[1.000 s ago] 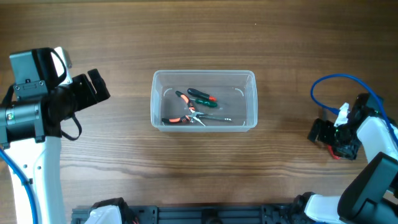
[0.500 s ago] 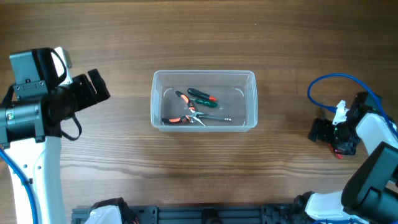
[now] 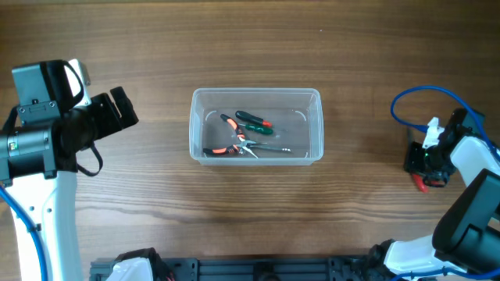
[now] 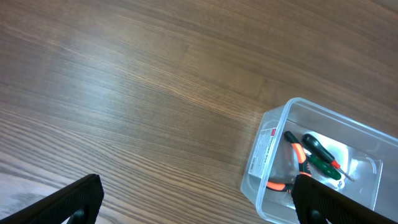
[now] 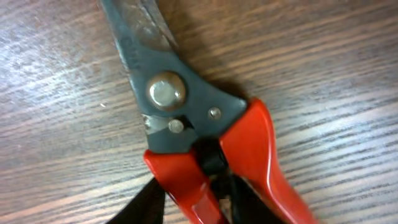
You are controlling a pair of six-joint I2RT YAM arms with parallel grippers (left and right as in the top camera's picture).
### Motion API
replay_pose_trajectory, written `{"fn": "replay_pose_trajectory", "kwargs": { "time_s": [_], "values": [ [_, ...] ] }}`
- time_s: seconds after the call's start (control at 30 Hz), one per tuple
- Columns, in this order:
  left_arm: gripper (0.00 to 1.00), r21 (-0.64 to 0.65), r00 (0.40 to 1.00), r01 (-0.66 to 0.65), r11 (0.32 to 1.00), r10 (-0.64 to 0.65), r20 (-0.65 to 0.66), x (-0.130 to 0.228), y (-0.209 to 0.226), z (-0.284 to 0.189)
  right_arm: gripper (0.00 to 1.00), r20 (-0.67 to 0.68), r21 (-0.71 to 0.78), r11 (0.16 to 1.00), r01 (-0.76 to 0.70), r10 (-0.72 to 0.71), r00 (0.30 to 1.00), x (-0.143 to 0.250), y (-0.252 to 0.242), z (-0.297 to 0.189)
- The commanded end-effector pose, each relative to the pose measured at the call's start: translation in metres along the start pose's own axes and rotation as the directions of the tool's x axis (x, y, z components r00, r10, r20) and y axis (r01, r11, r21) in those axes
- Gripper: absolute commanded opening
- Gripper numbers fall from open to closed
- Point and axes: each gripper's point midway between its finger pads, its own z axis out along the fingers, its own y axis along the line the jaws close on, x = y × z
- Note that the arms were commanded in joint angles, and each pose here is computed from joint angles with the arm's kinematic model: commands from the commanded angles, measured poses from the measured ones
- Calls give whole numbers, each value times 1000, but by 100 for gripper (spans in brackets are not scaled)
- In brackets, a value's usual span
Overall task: Pack container
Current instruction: 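Lower right gripper onto the red-handled shears and grasp them, then carry the shears into the container and open the right gripper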
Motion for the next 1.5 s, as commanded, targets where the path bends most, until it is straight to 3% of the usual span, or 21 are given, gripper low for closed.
{"fn": "replay_pose_trajectory", "kwargs": {
  "time_s": [0.0,0.07,0.47,0.53,0.73,0.93,1.03,1.1,1.17,1.23,1.27,1.3,1.37,1.43,1.47],
  "values": [
    [100,11,1000,13,1000,-13,7,-2,-1,-2,29,-118,-149,989,-11,-7,993,33,30,28],
    [100,11,1000,13,1000,-13,7,-2,-1,-2,23,-118,-149,989,-11,-7,993,33,30,28],
    [100,11,1000,13,1000,-13,7,-2,-1,-2,13,-116,-149,989,-10,-7,993,33,30,28],
    [100,11,1000,13,1000,-13,7,-2,-1,-2,4,-114,-148,989,-10,-7,993,32,30,28],
    [100,11,1000,12,1000,-12,7,-2,-1,-2,4,-77,-142,990,-6,-5,997,15,27,20],
    [100,11,1000,12,1000,-12,7,-2,-1,-2,4,140,-90,995,36,-23,990,-63,24,-67],
    [100,11,1000,12,1000,-12,8,-2,-1,-2,4,296,-41,973,226,-205,933,-93,60,-139],
    [100,11,1000,13,1000,-13,8,-2,-1,-2,4,354,-7,901,433,-403,844,-91,107,-177],
    [100,11,1000,13,1000,-13,7,-2,-1,-2,4,394,28,776,630,-588,706,-79,159,-202],
    [100,11,1000,13,1000,-13,7,-2,-1,-2,4,436,80,555,828,-767,471,-54,223,-220],
    [100,11,1000,12,1000,-12,7,-2,-1,-2,4,453,121,352,928,-852,264,-28,268,-225],
    [100,11,1000,13,1000,-13,7,-2,-1,-2,4,450,143,240,960,-880,153,-14,287,-225],
    [100,11,1000,12,1000,-12,7,-2,-1,-2,4,416,182,-64,981,-899,-136,22,328,-214],
    [100,11,1000,13,1000,-13,7,-2,-1,-2,4,381,165,-220,962,-885,-268,43,350,-193],
    [100,11,1000,13,1000,-13,7,-2,-1,-2,4,362,130,-256,958,-887,-286,50,361,-174]
  ]
}}
